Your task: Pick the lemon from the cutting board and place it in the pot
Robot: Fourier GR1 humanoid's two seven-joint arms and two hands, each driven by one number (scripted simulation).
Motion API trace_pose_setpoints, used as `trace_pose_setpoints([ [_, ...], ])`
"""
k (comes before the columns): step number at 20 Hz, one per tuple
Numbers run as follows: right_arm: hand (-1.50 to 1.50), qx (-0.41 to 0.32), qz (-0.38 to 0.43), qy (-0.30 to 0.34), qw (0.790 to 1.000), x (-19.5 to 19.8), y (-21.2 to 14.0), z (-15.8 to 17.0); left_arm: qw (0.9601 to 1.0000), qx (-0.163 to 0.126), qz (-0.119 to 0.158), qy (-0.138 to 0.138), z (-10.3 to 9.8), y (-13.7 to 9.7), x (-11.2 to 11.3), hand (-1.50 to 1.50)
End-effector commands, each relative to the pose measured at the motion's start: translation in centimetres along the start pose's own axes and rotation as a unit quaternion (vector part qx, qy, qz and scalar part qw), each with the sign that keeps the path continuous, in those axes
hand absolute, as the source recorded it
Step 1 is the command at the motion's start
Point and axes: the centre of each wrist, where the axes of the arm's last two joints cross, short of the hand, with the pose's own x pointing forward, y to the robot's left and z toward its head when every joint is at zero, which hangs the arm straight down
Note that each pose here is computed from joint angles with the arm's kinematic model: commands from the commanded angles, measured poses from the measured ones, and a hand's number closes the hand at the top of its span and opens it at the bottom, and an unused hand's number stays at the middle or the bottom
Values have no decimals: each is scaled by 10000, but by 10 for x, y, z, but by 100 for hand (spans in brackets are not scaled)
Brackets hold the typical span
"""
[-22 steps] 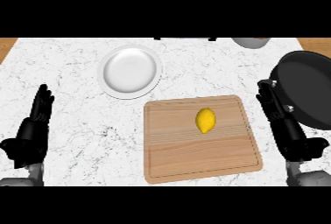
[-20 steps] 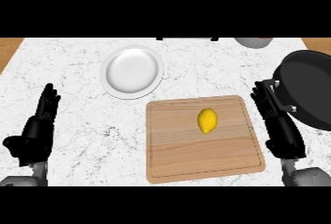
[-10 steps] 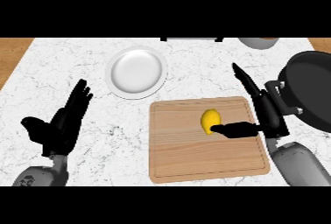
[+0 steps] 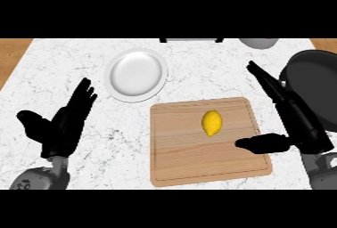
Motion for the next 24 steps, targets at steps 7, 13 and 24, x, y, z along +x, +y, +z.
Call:
trace_pose_setpoints([
  [7, -150, 1455, 1364, 1034, 9744, 77, -48, -9, 9999, -87, 72, 1, 10, -2, -4, 0],
  [13, -150, 1787, 1479, 1758, 9567, 116, -28, -38, 9999, -142, -20, -30, -11, -12, 20, 0],
  [24, -150, 2381, 1634, 2526, 9235, 76, -3, -50, 9999, -125, -23, 55, 3, -14, 16, 0],
])
